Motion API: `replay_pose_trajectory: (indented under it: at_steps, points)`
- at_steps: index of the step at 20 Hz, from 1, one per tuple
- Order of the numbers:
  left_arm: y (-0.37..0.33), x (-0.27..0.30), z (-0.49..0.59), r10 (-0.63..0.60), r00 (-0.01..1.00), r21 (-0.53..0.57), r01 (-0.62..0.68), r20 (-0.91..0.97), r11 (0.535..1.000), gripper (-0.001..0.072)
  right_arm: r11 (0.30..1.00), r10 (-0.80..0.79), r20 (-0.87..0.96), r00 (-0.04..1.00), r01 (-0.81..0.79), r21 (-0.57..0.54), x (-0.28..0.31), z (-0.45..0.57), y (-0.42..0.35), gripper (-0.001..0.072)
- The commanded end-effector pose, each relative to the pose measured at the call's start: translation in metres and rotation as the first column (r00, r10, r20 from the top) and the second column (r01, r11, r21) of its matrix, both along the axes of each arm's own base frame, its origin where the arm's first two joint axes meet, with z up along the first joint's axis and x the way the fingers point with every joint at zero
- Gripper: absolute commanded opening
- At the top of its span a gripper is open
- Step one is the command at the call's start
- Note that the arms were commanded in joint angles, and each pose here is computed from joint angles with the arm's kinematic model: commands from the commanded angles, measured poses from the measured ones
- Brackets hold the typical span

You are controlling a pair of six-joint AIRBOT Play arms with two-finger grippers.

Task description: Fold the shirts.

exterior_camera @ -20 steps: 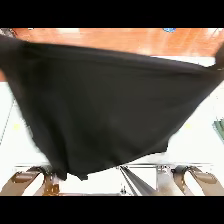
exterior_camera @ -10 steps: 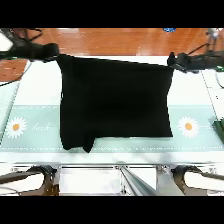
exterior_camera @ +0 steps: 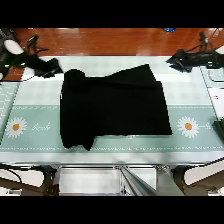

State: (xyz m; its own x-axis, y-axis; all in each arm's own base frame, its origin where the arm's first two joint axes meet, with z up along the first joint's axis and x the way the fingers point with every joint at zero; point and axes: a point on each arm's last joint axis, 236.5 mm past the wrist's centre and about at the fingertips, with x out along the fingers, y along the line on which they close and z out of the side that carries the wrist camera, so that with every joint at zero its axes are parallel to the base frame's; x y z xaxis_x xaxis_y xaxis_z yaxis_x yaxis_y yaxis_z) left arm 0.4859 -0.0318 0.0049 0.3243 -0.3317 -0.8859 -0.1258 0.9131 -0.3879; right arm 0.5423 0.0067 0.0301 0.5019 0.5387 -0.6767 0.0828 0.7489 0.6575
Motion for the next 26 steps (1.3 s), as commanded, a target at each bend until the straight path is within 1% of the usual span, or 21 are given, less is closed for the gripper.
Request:
replay_pose_trajectory:
  at_steps: [1,3,4,5,6,7,9,10,11,12,17,19,21,22,23,24,26]
  points:
    - [0.056,-0.076,-0.004,0.025,0.968,-0.026,-0.032,-0.248,0.999,0.0507,0.997,0.051,-0.152,0.987,-0.059,-0.048,-0.063,0.005,-0.046,0.0408]
    - [0.075,-0.113,-0.002,0.081,0.964,-0.029,-0.091,-0.253,0.995,0.0508,0.991,-0.011,-0.222,0.975,-0.018,-0.132,-0.108,-0.004,-0.074,0.0408]
    - [0.081,-0.133,-0.007,0.127,0.959,-0.031,-0.139,-0.253,0.99,0.0507,0.989,-0.063,-0.232,0.971,0.03,-0.145,-0.127,-0.012,-0.08,0.0408]
    - [0.083,-0.154,-0.016,0.176,0.95,-0.043,-0.193,-0.26,0.98,0.0507,0.987,-0.122,-0.228,0.966,0.094,-0.129,-0.145,-0.021,-0.079,0.0408]
    - [0.076,-0.177,-0.027,0.227,0.936,-0.092,-0.259,-0.269,0.961,0.0507,0.984,-0.167,-0.214,0.962,0.148,-0.102,-0.163,-0.03,-0.072,0.0408]
    - [0.059,-0.197,-0.037,0.249,0.929,-0.171,-0.301,-0.273,0.938,0.0507,0.98,-0.195,-0.186,0.963,0.184,-0.074,-0.179,-0.036,-0.062,0.0408]
    - [0.031,-0.223,-0.054,0.302,0.91,-0.307,-0.385,-0.283,0.87,0.0508,0.969,-0.245,-0.146,0.958,0.243,-0.029,-0.202,-0.045,-0.043,0.0408]
    - [0.02,-0.235,-0.064,0.334,0.891,-0.346,-0.432,-0.309,0.833,0.0507,0.966,-0.257,-0.137,0.957,0.258,-0.01,-0.212,-0.047,-0.034,0.0408]
    - [0.011,-0.247,-0.074,0.335,0.881,-0.367,-0.45,-0.335,0.814,0.0507,0.966,-0.254,-0.129,0.958,0.257,0.005,-0.219,-0.047,-0.026,0.0408]
    - [0.004,-0.257,-0.084,0.335,0.868,-0.365,-0.465,-0.366,0.806,0.0508,0.968,-0.247,-0.128,0.96,0.251,0.016,-0.225,-0.047,-0.019,0.0408]
    - [-0.017,-0.292,-0.114,0.338,0.817,-0.353,-0.523,-0.467,0.776,0.0507,0.979,-0.191,-0.149,0.97,0.2,0.046,-0.24,-0.043,-0.003,0.0408]
    - [-0.024,-0.294,-0.119,0.348,0.811,-0.368,-0.539,-0.471,0.758,0.0507,0.979,-0.188,-0.151,0.97,0.197,0.049,-0.24,-0.043,-0.002,0.0408]
    - [-0.032,-0.285,-0.117,0.367,0.818,-0.424,-0.552,-0.444,0.718,0.0506,0.978,-0.191,-0.149,0.97,0.201,0.054,-0.24,-0.042,-0.002,0.0408]
    - [-0.034,-0.28,-0.116,0.377,0.82,-0.443,-0.555,-0.43,0.704,0.0493,0.977,-0.193,-0.147,0.97,0.203,0.058,-0.239,-0.041,-0.001,0.0408]
    - [-0.033,-0.277,-0.116,0.383,0.824,-0.446,-0.552,-0.417,0.705,0.0282,0.975,-0.202,-0.144,0.969,0.212,0.061,-0.238,-0.04,-0.003,0.0409]
    - [-0.031,-0.274,-0.116,0.385,0.83,-0.445,-0.545,-0.403,0.71,0.0022,0.972,-0.214,-0.146,0.966,0.225,0.062,-0.239,-0.04,-0.008,0.0409]
    - [-0.029,-0.268,-0.109,0.364,0.856,-0.457,-0.507,-0.367,0.731,0.0025,0.967,-0.249,-0.191,0.949,0.254,0.002,-0.253,-0.052,-0.03,0.0409]
